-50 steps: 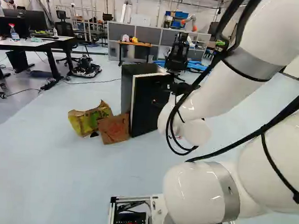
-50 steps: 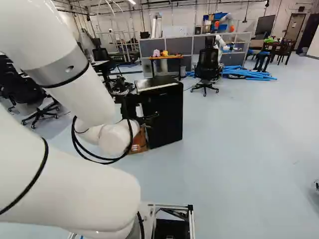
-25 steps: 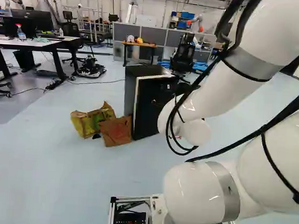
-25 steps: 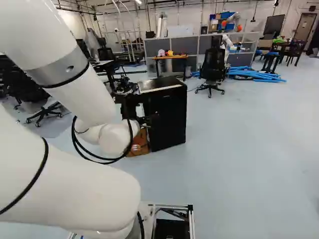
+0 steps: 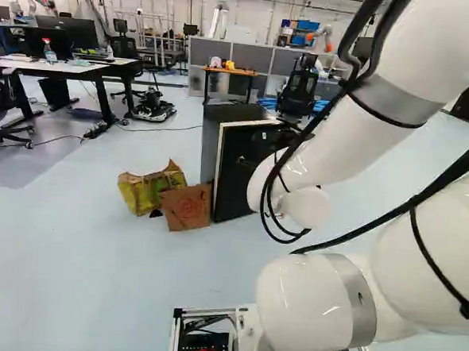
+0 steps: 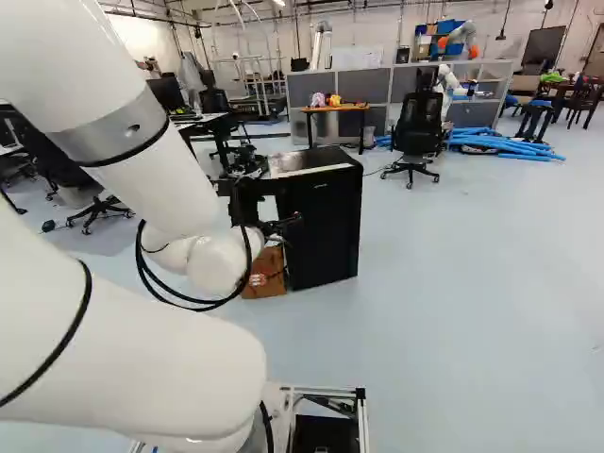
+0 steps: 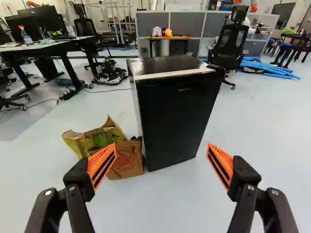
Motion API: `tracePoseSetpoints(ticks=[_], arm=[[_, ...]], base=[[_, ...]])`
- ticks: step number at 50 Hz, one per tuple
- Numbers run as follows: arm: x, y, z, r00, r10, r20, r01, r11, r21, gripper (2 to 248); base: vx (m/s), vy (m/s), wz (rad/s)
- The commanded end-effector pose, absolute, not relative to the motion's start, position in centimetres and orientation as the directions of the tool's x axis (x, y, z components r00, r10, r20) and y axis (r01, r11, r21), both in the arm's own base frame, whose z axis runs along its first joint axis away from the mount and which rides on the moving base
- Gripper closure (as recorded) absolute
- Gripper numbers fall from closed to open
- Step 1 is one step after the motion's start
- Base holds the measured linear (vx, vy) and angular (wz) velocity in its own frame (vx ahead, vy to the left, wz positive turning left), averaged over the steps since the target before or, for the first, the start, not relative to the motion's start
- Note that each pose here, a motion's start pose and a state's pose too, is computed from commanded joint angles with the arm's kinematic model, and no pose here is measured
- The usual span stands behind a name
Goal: Grab a drink from the fridge
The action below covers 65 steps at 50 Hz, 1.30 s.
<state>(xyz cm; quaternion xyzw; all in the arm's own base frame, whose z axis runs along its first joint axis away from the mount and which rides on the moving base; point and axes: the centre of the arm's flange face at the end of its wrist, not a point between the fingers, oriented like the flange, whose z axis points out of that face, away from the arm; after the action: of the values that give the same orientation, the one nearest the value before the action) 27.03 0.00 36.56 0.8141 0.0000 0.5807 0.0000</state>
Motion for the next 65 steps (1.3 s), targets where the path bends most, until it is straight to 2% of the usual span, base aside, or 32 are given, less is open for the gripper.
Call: tracePoseSetpoints(ticks=[28,65], arm=[[27.03,0.0,36.56,0.326,0.0,0.946,0.0,-1.0,0.0,3],[27.03,0.0,36.56,0.326,0.0,0.946,0.0,-1.0,0.0,3]], base=[[0.063,-0.054,0.022],[0.067,-0.036,0.115]])
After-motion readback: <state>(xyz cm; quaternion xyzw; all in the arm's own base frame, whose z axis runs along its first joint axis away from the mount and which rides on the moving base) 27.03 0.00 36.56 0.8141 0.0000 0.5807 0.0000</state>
